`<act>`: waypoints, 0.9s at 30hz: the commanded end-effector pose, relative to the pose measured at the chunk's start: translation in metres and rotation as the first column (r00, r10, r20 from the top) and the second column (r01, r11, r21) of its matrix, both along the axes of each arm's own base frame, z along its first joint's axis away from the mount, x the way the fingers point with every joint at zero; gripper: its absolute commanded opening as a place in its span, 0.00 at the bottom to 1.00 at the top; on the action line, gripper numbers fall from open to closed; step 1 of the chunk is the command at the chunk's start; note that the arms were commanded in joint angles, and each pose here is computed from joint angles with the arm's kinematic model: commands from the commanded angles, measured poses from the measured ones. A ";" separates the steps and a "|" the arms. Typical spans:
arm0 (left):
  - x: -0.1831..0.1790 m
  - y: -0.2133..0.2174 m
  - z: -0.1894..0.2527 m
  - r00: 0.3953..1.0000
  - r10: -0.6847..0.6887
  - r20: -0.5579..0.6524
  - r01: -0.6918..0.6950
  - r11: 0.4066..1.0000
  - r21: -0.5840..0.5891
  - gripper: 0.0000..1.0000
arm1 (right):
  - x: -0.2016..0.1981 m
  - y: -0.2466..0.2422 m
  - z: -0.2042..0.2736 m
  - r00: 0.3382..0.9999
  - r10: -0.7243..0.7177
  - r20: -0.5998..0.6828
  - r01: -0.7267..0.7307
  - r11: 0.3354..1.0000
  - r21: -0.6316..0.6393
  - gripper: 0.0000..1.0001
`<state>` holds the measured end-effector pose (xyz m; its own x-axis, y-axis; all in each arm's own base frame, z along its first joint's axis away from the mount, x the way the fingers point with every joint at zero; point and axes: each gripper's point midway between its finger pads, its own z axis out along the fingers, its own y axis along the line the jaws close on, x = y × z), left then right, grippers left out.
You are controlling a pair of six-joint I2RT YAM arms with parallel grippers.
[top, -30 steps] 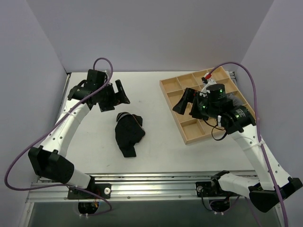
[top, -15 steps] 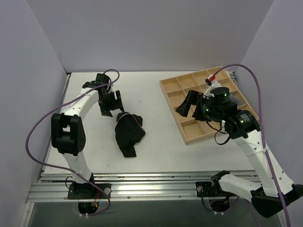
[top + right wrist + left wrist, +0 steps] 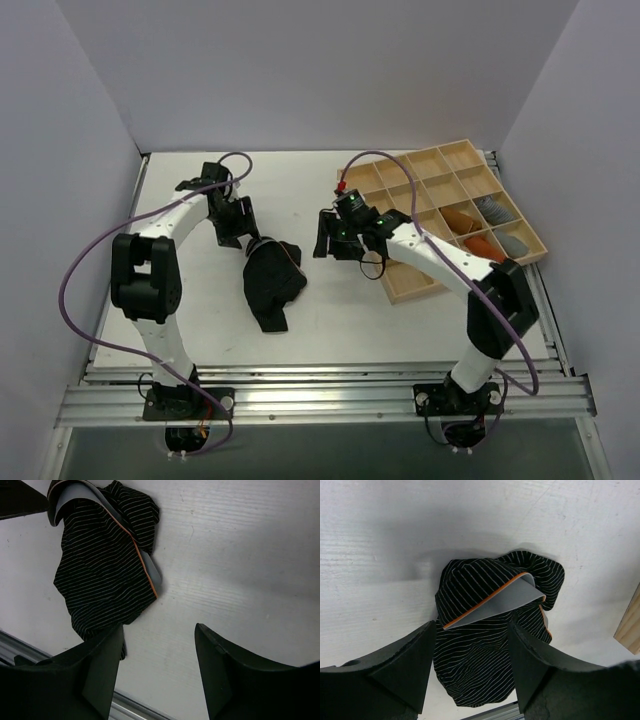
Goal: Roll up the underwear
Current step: Flatten the underwear
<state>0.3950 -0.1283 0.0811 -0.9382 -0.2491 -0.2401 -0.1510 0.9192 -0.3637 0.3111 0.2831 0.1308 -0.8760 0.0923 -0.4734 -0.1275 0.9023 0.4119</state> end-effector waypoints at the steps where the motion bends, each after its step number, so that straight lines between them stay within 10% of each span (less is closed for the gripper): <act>1: 0.004 0.004 -0.005 0.999 -0.028 0.026 0.028 1.000 0.003 0.67 | 0.022 0.031 0.003 0.999 -0.026 0.043 0.022 0.996 0.092 0.54; 21: 0.000 -0.001 -0.047 0.997 -0.068 -0.036 0.066 0.997 -0.041 0.49 | -0.009 0.084 -0.107 0.986 0.080 -0.148 -0.061 0.990 0.131 0.47; 27: 0.006 -0.003 -0.045 0.998 -0.052 -0.037 0.049 0.997 -0.067 0.07 | -0.025 0.077 -0.120 0.982 0.075 -0.175 -0.059 0.994 0.092 0.42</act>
<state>0.3818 -0.1283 0.0278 -0.9667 -0.2135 -0.1411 -0.1464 0.9136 -0.3793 0.3010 0.3708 0.0211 -0.9386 0.0761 -0.3366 -0.1272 0.8304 0.5425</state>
